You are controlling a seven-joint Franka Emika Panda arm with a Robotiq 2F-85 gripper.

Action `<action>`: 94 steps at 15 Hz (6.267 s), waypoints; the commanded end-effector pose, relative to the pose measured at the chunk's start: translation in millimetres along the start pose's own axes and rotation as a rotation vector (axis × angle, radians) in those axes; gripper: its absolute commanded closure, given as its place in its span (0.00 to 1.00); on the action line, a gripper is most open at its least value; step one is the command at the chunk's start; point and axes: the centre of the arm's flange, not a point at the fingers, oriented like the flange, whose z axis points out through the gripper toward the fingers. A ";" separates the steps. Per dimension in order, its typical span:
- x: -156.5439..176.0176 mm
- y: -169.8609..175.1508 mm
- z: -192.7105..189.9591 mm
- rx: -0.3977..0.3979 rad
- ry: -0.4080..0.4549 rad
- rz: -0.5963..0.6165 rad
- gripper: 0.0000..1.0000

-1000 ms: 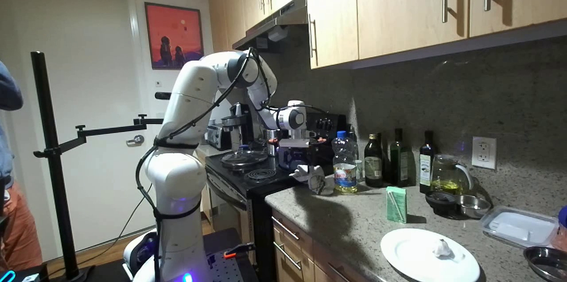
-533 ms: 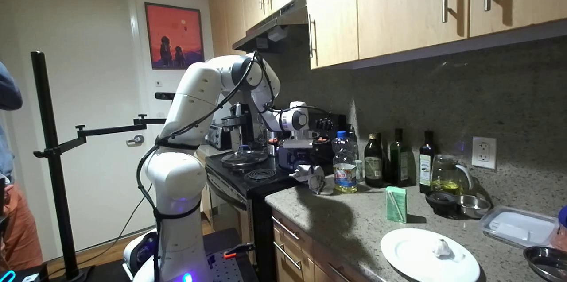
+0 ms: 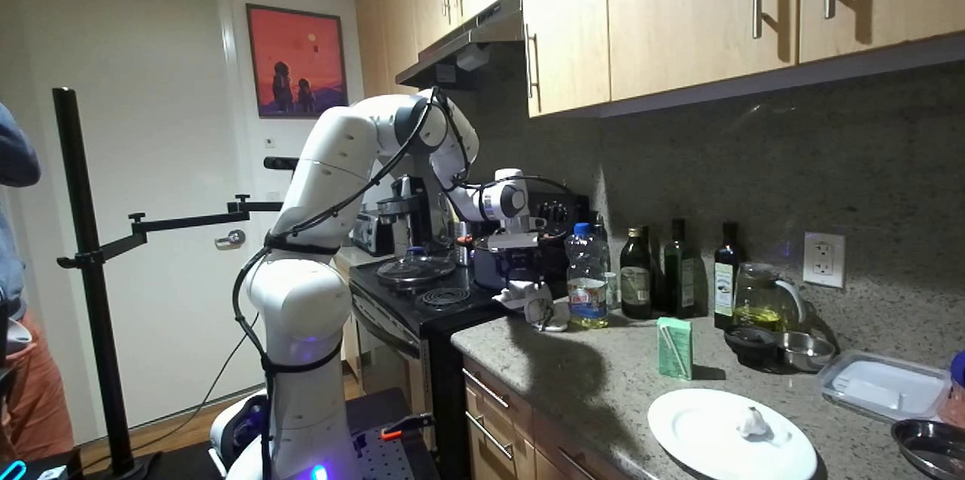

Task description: Place the white towel over the bottle on the left side of the counter

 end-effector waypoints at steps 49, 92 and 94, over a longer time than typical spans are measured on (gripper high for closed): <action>0.4 12.3 -196.7 -0.589 0.558 0.344 0.94; -60.0 -8.3 -238.4 -0.837 0.446 0.374 0.96; -61.1 -4.1 -235.8 -0.840 0.459 0.380 0.96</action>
